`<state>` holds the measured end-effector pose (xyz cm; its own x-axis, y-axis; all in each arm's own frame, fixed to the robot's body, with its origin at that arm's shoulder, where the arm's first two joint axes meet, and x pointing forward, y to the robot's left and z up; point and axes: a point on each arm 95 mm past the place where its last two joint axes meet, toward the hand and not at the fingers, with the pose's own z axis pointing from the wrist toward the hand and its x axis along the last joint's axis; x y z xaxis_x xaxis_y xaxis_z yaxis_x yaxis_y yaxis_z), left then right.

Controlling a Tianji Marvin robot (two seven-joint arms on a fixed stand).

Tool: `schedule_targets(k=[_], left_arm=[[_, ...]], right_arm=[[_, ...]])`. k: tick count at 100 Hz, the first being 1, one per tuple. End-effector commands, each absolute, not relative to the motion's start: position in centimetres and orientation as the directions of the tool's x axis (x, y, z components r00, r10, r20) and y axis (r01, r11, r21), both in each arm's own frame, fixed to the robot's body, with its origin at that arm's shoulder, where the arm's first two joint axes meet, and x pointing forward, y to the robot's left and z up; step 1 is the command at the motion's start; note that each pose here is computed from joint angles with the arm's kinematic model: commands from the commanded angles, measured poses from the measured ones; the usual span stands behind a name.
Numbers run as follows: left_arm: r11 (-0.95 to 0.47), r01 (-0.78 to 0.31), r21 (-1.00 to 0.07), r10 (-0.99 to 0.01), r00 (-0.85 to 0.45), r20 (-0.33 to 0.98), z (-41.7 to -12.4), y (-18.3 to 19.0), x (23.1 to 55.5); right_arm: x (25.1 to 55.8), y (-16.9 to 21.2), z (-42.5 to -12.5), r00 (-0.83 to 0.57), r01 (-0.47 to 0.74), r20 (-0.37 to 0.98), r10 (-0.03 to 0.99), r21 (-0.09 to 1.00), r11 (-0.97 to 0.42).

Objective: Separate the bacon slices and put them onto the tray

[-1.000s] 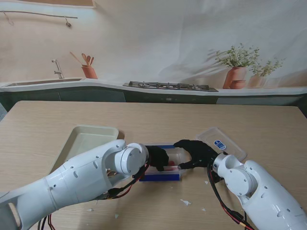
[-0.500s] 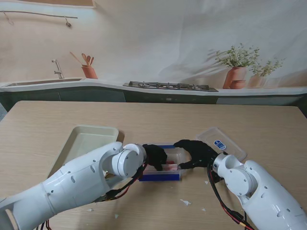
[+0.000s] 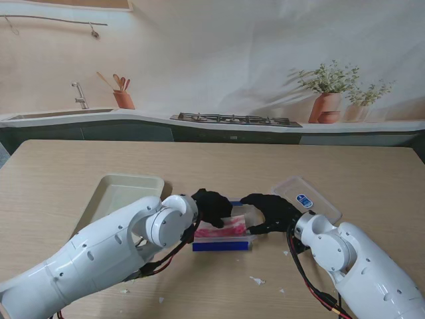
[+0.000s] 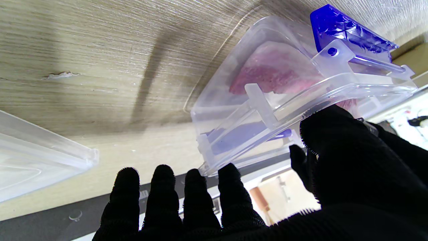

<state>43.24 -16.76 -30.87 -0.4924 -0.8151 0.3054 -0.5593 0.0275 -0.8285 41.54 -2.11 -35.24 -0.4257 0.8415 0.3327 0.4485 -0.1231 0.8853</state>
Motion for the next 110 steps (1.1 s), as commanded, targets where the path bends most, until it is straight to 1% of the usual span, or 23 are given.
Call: schedule_targets(k=[1, 28, 57, 72, 89, 104, 110], left_arm=[[0.033, -0.539, -0.842, -0.800, -0.520, 0.301, -30.3, -17.3, 43.0], [0.013, -0.477, -0.879, -0.768, -0.568, 0.296, -28.8, -16.7, 43.1], [-0.021, -0.422, -0.906, -0.743, -0.600, 0.297, -26.1, -14.8, 42.9], [-0.014, -0.380, -0.925, -0.739, -0.619, 0.266, -24.1, -12.7, 43.0], [0.007, -0.339, -0.941, -0.750, -0.624, 0.219, -22.1, -9.3, 43.4], [0.043, -0.332, -0.942, -0.781, -0.599, 0.175, -21.2, -5.6, 44.1], [0.066, -0.347, -0.936, -0.788, -0.593, 0.164, -21.0, -4.0, 44.3]], right_arm=[[41.3, -1.7, -35.5, -0.428, 0.462, 0.342, 0.837, 0.878, -0.123], [41.3, -1.7, -35.6, -0.426, 0.464, 0.344, 0.837, 0.877, -0.125], [41.3, -1.7, -35.5, -0.427, 0.462, 0.343, 0.837, 0.878, -0.124], [41.3, -1.7, -35.5, -0.426, 0.462, 0.344, 0.837, 0.878, -0.126], [41.3, -1.6, -35.5, -0.427, 0.461, 0.343, 0.837, 0.878, -0.125], [41.3, -1.6, -35.5, -0.428, 0.460, 0.343, 0.836, 0.879, -0.125], [41.2, -1.6, -35.5, -0.427, 0.460, 0.342, 0.837, 0.879, -0.125]])
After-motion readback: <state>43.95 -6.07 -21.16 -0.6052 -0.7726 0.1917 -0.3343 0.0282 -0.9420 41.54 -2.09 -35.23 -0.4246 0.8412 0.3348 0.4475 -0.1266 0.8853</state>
